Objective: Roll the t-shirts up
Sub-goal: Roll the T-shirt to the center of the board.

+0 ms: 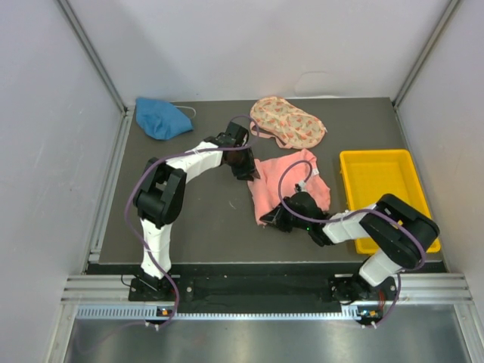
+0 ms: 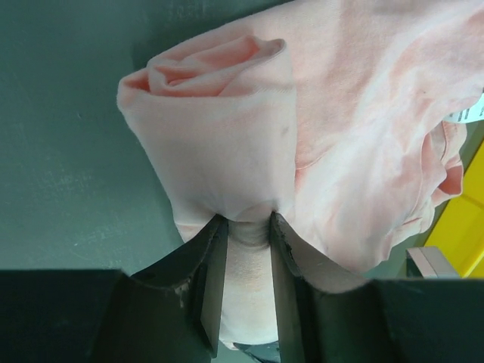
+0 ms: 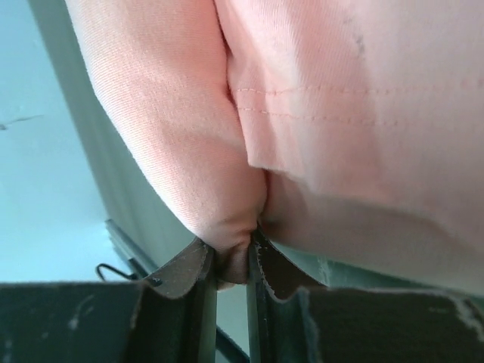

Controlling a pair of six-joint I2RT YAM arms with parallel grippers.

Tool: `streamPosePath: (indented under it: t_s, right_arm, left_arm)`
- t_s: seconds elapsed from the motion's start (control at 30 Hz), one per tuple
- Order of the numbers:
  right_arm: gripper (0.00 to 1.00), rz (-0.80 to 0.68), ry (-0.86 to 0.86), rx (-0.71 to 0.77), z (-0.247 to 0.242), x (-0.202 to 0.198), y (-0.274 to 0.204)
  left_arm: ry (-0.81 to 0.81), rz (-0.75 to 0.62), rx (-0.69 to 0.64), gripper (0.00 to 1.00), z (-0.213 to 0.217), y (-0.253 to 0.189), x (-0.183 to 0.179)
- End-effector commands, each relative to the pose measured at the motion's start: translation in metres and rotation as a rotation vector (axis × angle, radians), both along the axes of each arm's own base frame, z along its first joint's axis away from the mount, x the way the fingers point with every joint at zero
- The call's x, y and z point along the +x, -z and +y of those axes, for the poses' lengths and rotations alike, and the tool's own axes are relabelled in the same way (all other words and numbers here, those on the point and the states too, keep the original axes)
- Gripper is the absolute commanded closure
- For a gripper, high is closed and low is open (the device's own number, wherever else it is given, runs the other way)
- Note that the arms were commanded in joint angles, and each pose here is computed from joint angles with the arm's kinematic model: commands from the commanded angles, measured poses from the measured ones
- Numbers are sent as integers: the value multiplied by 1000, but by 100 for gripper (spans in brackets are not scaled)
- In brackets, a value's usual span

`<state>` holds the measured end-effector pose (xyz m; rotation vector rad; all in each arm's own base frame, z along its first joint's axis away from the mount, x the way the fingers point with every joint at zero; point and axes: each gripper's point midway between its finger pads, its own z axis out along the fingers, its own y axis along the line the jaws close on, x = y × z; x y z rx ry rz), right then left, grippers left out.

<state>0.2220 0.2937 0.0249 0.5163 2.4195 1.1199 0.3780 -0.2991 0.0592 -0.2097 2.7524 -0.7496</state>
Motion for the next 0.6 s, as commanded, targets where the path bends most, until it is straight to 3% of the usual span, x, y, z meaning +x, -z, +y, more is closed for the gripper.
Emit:
streamPosePath:
  t_s: [0.0, 0.07, 0.27, 0.47, 0.57]
  right_arm:
    - [94, 96, -24, 106, 7, -18, 10]
    - [93, 102, -24, 110, 6, -20, 14]
    - [77, 62, -42, 1, -1, -16, 14]
    - [44, -49, -68, -215, -15, -10, -3]
    - [43, -132, -75, -331, -22, -13, -18]
  left_arm:
    - [11, -19, -14, 67, -8, -7, -2]
    - [13, -42, 21, 68, -11, -7, 0]
    - [42, -18, 192, 73, -10, 9, -9]
    - [60, -28, 253, 73, -10, 15, -14]
    - [66, -26, 263, 73, -11, 16, -15]
